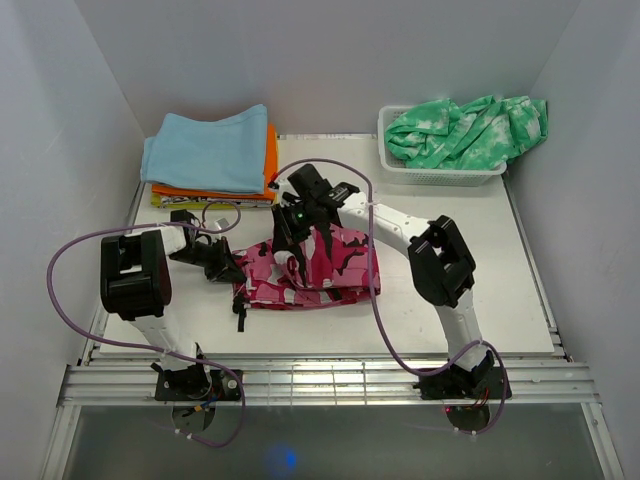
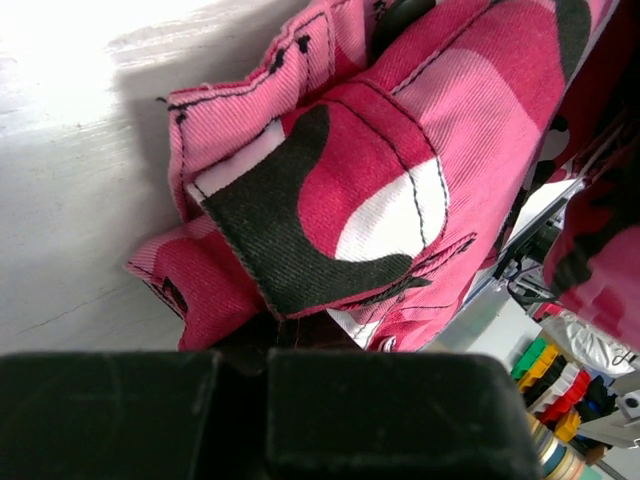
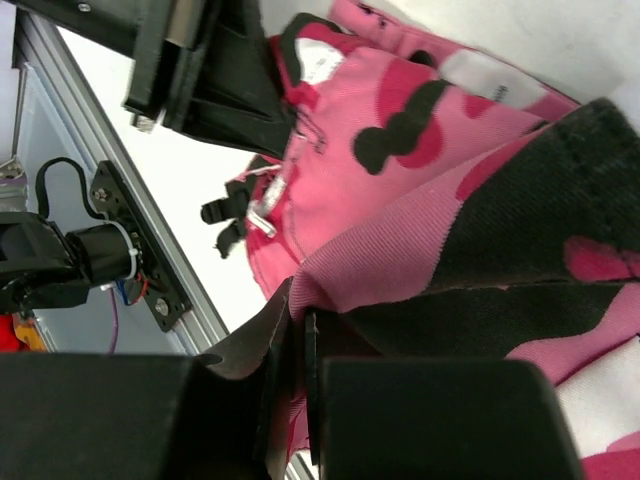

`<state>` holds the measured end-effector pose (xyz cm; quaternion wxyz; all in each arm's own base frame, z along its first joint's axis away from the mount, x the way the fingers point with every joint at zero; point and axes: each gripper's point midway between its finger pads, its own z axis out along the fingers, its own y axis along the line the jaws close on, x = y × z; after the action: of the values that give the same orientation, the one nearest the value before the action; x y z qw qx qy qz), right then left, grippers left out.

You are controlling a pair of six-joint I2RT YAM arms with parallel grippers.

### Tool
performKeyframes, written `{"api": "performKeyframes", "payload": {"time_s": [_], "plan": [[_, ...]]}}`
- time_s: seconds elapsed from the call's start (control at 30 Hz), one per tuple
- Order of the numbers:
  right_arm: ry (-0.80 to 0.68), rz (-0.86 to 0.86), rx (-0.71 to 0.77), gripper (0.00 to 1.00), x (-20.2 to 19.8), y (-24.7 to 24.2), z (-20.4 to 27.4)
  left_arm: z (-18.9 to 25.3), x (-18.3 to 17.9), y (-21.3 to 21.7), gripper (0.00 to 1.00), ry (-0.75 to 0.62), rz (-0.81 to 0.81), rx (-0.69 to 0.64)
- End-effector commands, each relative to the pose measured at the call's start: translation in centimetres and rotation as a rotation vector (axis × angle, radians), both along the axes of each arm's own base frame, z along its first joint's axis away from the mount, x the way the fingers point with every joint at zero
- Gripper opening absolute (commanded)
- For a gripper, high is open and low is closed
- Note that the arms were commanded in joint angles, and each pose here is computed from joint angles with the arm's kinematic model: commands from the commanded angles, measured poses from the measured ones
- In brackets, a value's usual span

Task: Fold and stack the trousers
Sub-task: Fold the trousers

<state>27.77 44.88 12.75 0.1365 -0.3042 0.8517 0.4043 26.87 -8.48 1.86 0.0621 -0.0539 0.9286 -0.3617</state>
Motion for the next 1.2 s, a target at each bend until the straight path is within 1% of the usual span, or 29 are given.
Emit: {"api": "performKeyframes", "payload": {"time_s": [0.0, 0.1, 0.23, 0.6, 0.8, 1.17], "plan": [[-0.048, 0.021, 0.093, 0.08, -0.8, 3.2, 3.2, -1.3, -0.3, 0.3, 0.0, 0.012, 0.003, 0.065], [-0.071, 0.034, 0.093, 0.08, -1.7, 4.1, 3.7, -1.6, -0.3, 0.9, 0.0, 0.02, 0.02, 0.108], [-0.079, 0.035, 0.083, 0.08, -2.6, 5.2, 3.6, -1.8, -0.3, 1.0, 0.0, 0.03, 0.032, 0.116], [-0.078, -0.007, 0.052, 0.08, -1.8, 7.2, 1.1, -1.9, -0.3, 0.9, 0.0, 0.035, 0.032, 0.105], [-0.079, -0.016, 0.056, 0.08, -1.6, 7.9, 0.7, -2.0, -0.4, 0.8, 0.0, 0.038, 0.033, 0.098], [-0.113, -0.015, 0.082, 0.08, -2.5, 9.0, 2.6, -2.2, -0.6, 0.7, 0.0, 0.054, 0.031, 0.09]]}}
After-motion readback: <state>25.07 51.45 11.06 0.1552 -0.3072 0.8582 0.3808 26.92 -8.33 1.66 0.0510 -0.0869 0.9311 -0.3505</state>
